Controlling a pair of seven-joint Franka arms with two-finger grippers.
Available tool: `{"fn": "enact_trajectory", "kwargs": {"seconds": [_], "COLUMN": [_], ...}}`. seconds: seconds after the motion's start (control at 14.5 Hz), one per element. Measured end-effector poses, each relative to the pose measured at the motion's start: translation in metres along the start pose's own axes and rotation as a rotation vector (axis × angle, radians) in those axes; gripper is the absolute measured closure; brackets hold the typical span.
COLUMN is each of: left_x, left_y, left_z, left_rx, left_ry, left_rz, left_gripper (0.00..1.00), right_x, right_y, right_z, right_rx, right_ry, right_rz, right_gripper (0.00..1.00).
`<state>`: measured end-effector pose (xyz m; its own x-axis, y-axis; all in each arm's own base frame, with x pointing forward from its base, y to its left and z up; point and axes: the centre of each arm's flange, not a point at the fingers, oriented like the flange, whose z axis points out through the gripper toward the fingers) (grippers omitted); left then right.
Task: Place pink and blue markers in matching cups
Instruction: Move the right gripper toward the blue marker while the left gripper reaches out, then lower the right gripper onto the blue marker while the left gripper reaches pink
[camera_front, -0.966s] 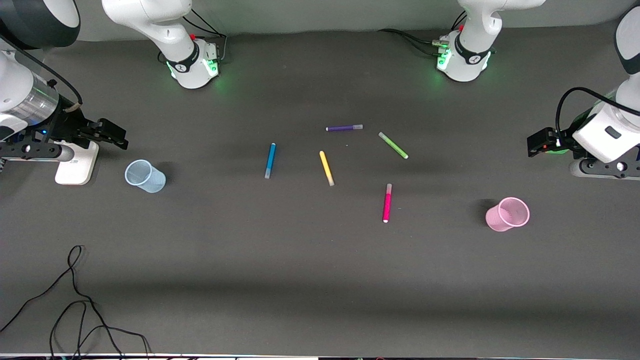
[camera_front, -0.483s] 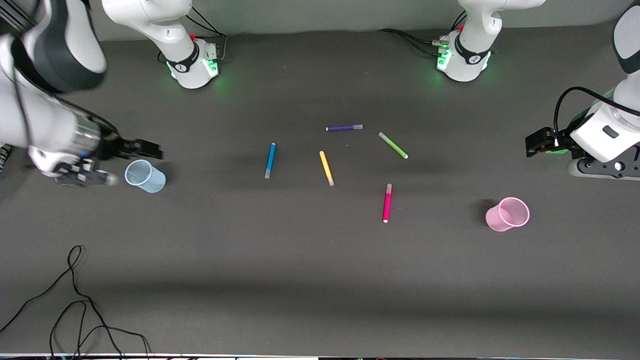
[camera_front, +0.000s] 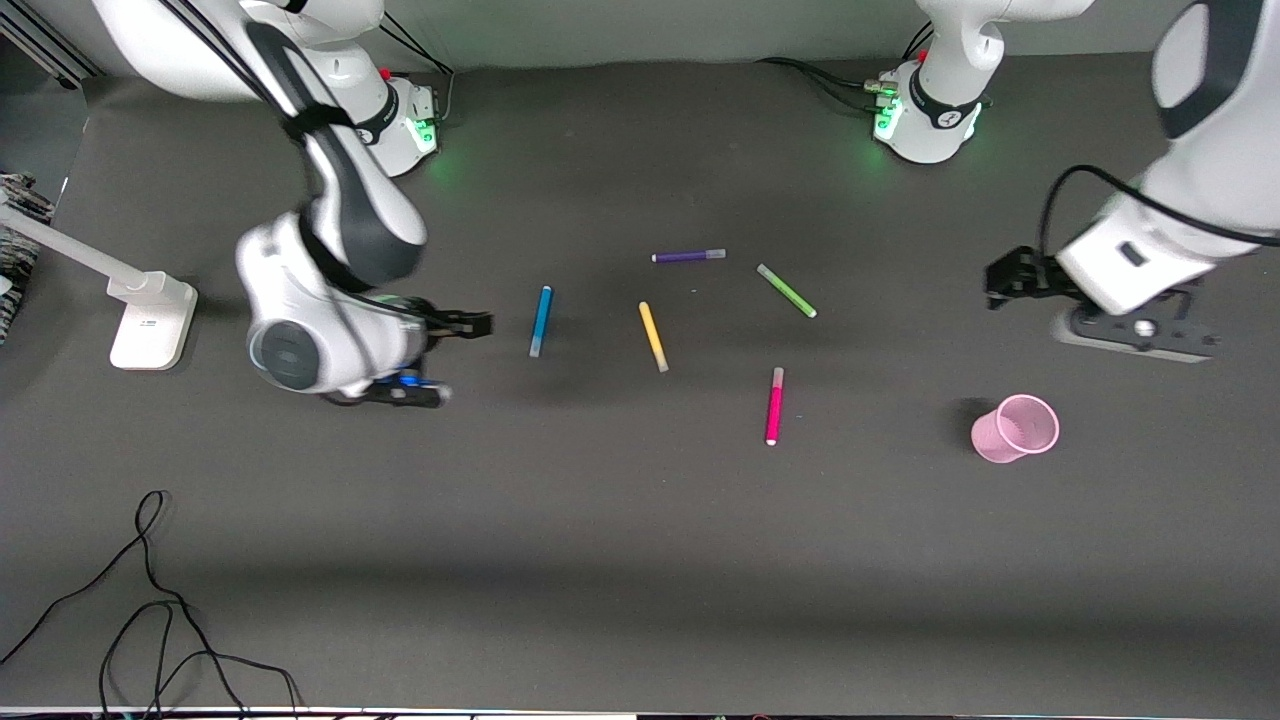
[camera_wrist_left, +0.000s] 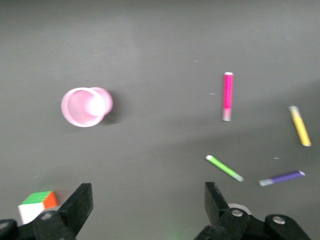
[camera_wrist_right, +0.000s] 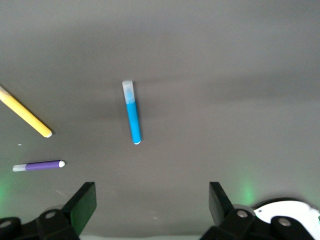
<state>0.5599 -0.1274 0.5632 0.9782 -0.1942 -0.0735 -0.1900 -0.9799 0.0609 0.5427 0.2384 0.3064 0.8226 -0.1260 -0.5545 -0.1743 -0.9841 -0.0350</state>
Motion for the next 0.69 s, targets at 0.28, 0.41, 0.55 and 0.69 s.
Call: {"fn": "enact_trajectory", "kwargs": {"seconds": [0.28,0.41,0.55,0.69], "left_x": [0.022,0.03,0.036,0.042], "left_y": [0.083,0.119,0.136,0.142], "left_z": [0.047,0.073,0.097,0.125], "left_rx": [-0.013,-0.014,-0.013,-0.009], "left_ry": [-0.01,-0.013,-0.021,-0.009], "left_rz": [0.012,0.032,0.051,0.06], "left_gripper": [0.0,0.0,0.0,0.0], "right_x": [0.048,0.064,0.066,0.068], "right_y": [-0.001,-0.006,-0.015,-0.019], "right_z": [0.058,0.086,0.098,0.102], "right_rx": [0.085,0.093,0.09,0.093], "right_ry": [-0.066,-0.075,-0.077,-0.068], "right_rz": [0.064,0.098,0.11,0.116], "right_gripper": [0.0,0.0,0.0,0.0]}}
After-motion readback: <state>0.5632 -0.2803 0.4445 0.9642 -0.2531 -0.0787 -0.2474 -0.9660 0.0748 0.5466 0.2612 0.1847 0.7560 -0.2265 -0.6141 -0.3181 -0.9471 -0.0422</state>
